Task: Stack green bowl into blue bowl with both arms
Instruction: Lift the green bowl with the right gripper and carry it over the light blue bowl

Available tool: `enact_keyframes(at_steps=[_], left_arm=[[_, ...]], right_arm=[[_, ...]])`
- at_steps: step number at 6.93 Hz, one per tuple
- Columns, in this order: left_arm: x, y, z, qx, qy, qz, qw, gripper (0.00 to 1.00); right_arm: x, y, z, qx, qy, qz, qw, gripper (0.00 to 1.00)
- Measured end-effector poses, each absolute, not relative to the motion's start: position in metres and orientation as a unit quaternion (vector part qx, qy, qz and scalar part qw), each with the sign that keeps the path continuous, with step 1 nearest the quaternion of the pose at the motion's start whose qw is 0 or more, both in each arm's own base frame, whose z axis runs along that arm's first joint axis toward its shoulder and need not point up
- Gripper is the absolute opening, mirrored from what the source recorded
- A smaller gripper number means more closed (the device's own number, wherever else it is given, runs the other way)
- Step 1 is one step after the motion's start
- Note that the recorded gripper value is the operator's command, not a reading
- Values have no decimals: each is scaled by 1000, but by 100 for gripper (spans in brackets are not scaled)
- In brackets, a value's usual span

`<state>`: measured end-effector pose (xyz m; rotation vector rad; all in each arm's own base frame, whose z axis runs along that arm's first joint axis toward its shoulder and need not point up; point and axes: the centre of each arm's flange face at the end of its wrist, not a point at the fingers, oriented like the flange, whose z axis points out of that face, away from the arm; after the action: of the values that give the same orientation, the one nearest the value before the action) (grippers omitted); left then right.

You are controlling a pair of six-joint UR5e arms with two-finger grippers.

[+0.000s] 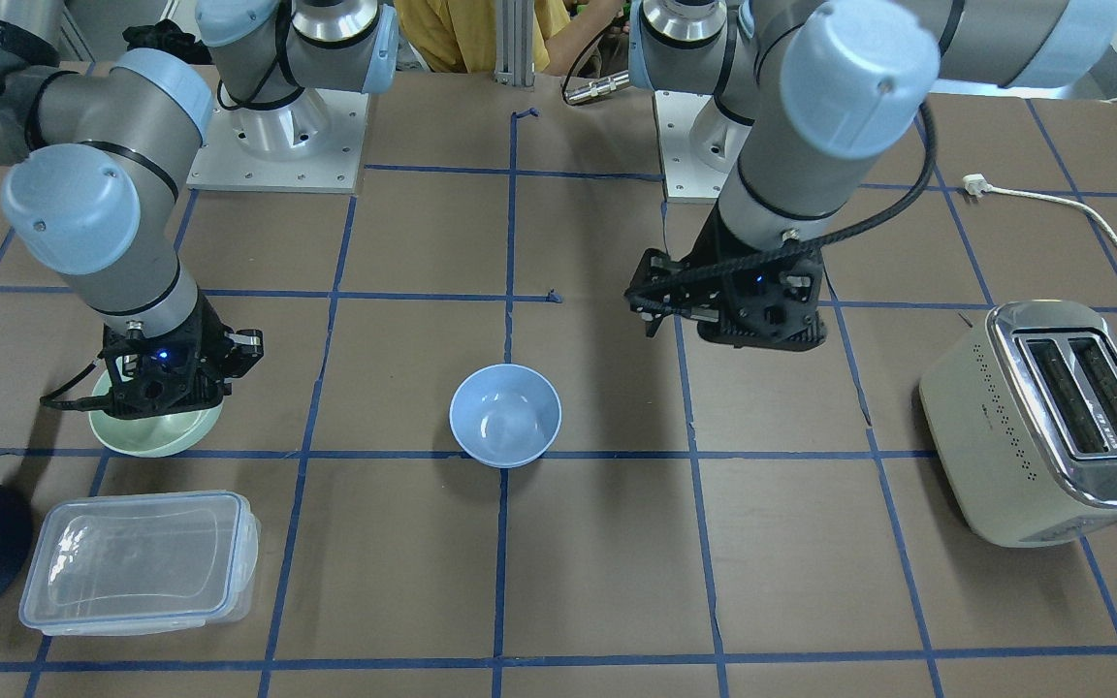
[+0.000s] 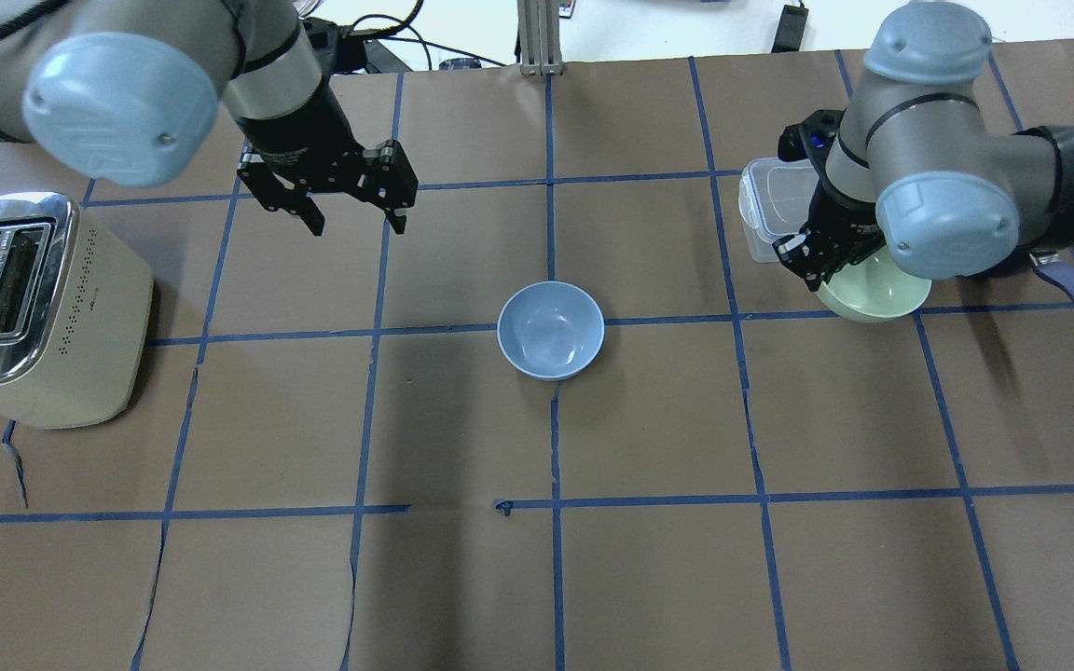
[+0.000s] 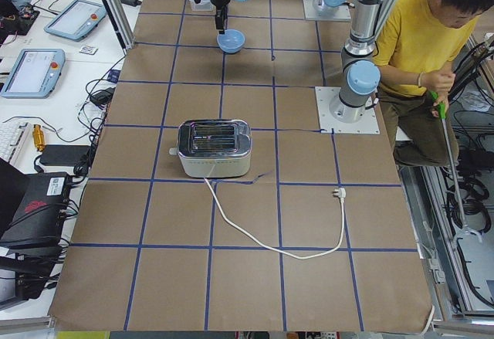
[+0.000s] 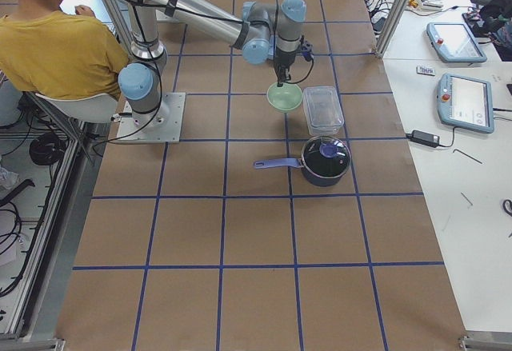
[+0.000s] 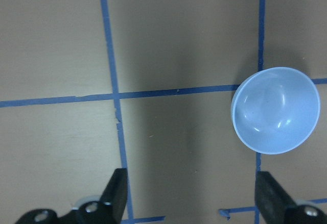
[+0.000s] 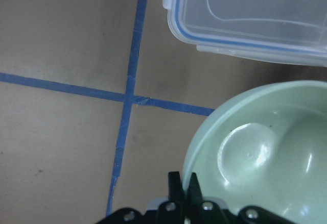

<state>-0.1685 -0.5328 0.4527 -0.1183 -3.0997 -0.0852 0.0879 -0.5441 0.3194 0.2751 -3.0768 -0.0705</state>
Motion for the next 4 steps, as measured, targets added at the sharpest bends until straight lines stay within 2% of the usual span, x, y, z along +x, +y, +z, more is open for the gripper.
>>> enact_keyframes(at_steps=[2, 4], left_arm=[[-141, -503, 490, -36, -999, 3, 16, 100], [-131, -499, 496, -21, -1000, 16, 14, 100]], right_arm=[[127, -545, 333, 27, -999, -14, 21, 0], [177, -534, 335, -52, -998, -5, 24, 0]])
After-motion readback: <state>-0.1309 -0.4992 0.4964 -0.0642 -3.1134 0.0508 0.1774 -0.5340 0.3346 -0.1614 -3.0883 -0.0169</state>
